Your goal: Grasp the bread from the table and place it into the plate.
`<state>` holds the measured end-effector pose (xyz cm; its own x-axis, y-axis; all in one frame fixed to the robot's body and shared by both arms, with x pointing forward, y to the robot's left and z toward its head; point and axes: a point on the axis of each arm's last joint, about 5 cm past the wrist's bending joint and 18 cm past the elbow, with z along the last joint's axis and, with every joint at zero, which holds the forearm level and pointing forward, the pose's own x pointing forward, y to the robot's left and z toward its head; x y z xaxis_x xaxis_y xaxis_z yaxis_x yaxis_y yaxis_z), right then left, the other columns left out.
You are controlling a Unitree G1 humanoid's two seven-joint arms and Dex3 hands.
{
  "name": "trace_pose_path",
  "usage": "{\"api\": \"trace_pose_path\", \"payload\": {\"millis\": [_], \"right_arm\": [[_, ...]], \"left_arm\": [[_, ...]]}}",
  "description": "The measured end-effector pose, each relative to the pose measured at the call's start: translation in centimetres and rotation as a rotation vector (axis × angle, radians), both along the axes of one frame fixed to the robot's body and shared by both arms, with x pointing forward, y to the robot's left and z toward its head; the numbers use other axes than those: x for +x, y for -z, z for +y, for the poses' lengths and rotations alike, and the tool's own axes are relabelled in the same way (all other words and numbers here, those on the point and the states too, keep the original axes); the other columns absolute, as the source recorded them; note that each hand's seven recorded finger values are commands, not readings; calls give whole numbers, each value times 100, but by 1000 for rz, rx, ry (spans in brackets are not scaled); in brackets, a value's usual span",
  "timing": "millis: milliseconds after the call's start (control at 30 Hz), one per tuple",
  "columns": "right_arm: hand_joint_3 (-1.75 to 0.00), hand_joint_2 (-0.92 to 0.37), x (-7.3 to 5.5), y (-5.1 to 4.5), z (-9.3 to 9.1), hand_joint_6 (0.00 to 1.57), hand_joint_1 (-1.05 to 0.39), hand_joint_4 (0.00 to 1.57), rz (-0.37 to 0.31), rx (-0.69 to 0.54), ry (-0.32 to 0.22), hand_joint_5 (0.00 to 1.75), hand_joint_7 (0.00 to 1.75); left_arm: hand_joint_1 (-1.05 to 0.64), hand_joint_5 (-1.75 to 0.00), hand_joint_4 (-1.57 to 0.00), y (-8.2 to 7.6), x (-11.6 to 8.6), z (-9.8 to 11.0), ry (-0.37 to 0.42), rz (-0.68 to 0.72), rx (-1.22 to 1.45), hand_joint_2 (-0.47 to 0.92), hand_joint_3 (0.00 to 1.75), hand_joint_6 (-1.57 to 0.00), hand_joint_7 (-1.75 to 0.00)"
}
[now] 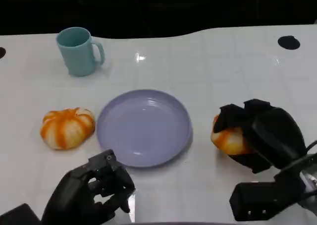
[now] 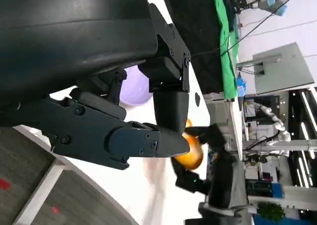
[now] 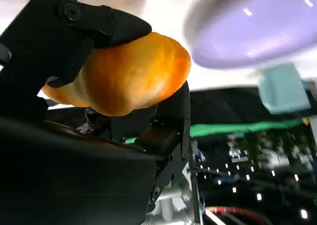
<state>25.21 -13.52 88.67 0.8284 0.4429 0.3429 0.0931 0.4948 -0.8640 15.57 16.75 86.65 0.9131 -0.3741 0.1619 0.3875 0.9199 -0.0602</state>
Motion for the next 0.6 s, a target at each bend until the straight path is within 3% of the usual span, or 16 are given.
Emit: {"api": "trace_pose_path", "payload": {"millis": [333, 600], "right_arm": [[-140, -27, 190, -230, 324, 75, -17, 96, 61, 108, -130, 175, 169], [-135, -27, 250, -284, 575, 75, -18, 95, 95, 110, -221, 175, 170]], "left_arm": [[-52, -175, -66, 2, 2, 0, 0, 6, 0, 92, 31, -60, -151], [-54, -175, -66, 0, 0, -4, 4, 5, 17, 92, 30, -59, -152]]}}
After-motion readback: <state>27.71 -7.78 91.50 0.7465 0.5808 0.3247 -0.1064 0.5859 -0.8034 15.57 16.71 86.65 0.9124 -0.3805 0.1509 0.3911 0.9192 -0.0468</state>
